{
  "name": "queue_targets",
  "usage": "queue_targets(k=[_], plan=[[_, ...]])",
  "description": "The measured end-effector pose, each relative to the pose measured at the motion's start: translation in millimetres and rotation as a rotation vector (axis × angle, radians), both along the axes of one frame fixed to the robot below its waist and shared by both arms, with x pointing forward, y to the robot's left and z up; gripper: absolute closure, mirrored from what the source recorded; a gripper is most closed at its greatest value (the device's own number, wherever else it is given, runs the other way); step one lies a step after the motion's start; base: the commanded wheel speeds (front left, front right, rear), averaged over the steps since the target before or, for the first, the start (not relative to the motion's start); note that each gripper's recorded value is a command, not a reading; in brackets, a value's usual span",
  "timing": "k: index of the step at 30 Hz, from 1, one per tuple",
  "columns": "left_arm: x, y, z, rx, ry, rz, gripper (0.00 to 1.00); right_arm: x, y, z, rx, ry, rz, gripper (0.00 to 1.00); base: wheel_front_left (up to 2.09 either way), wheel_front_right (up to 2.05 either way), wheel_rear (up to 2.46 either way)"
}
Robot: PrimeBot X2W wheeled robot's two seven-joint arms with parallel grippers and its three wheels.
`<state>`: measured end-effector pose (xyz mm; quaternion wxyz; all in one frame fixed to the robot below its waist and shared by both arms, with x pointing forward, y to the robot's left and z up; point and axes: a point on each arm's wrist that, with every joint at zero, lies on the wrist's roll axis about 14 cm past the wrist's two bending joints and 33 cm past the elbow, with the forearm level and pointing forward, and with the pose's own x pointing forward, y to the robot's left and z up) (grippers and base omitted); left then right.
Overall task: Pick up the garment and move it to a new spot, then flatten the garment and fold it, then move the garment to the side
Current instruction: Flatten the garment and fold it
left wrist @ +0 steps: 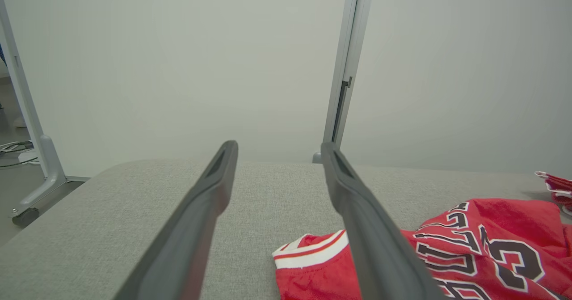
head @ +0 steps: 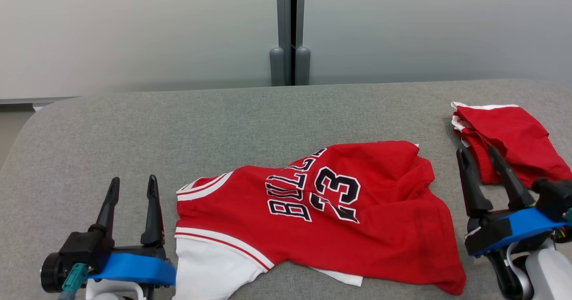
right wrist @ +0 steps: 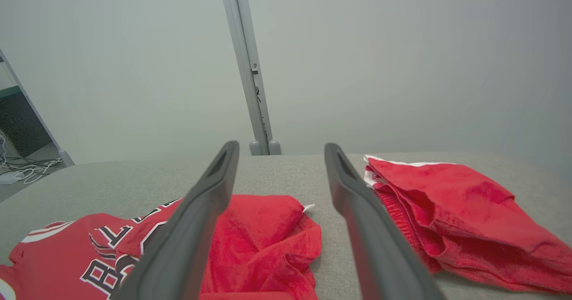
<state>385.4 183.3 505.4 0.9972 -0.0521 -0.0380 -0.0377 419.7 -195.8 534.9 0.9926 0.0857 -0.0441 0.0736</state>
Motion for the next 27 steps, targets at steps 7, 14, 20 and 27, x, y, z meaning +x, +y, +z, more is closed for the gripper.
queue_targets(k=[7,14,20,27], plan=[[-6,-5,-12,-0.027,0.039,-0.002,0.00,-1,13,-20,-0.029,0.028,0.015,0.00,0.00,0.00,0.00],[-7,-6,-14,-0.034,0.045,-0.003,0.00,-1,24,-17,-0.031,0.013,0.033,0.00,0.00,0.00,0.00],[-8,-5,-12,-0.027,0.040,-0.005,0.00,-1,23,-14,-0.031,0.003,0.028,0.00,0.00,0.00,0.00],[-8,-8,-13,-0.027,0.041,-0.012,0.00,-2,22,-16,-0.035,0.010,0.028,0.00,0.00,0.00,0.00]])
